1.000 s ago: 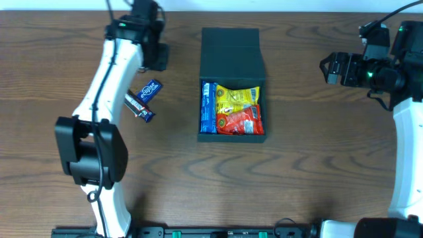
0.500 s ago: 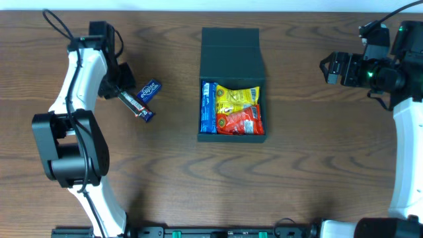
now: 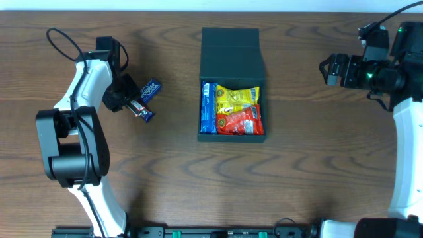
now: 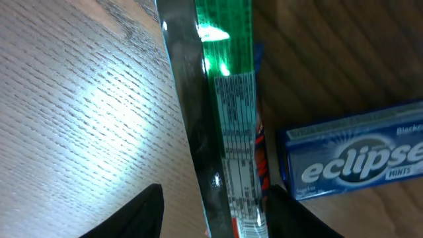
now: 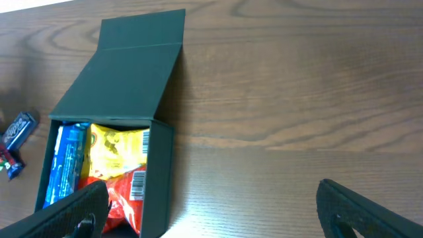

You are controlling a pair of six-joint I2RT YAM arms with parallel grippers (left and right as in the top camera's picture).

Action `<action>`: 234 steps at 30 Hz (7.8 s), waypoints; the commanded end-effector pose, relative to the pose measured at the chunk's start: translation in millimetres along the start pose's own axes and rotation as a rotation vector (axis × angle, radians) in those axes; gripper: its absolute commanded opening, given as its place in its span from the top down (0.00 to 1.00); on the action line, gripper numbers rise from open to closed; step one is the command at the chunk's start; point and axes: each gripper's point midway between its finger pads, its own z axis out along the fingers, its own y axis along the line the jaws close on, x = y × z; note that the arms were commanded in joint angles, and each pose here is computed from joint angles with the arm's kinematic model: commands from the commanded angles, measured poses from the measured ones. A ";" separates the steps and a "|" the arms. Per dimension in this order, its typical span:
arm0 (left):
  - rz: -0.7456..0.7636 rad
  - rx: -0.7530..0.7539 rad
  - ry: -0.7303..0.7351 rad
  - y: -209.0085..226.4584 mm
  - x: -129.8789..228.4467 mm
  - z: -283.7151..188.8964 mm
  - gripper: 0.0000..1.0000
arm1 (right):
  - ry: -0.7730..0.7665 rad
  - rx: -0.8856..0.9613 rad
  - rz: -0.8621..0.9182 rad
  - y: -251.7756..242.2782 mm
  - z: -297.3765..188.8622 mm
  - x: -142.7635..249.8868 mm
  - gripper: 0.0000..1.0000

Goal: Pack container
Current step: 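Grasp the green wrapped bar with the left gripper, then carry the green bar with the left gripper into the box, then return the left gripper to the purple Dairy Milk bar and grasp it, then carry the purple bar with the left gripper into the box center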

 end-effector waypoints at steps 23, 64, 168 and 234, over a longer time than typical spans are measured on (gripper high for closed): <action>-0.135 0.032 -0.023 -1.9 -2.9 21.8 0.74 | -0.024 -0.001 0.010 0.5 -9.5 -3.5 0.01; 0.855 0.230 -0.181 -220.5 137.4 -101.5 0.86 | -0.078 0.035 0.049 -20.9 -16.2 -14.9 0.01; 0.122 -0.083 -0.026 -16.1 25.5 31.8 0.47 | -0.093 0.060 0.086 -36.3 -20.8 -16.1 0.01; 0.893 0.299 -0.183 -254.1 226.3 -89.9 0.89 | -0.160 0.139 0.173 -82.8 -38.8 -22.9 0.01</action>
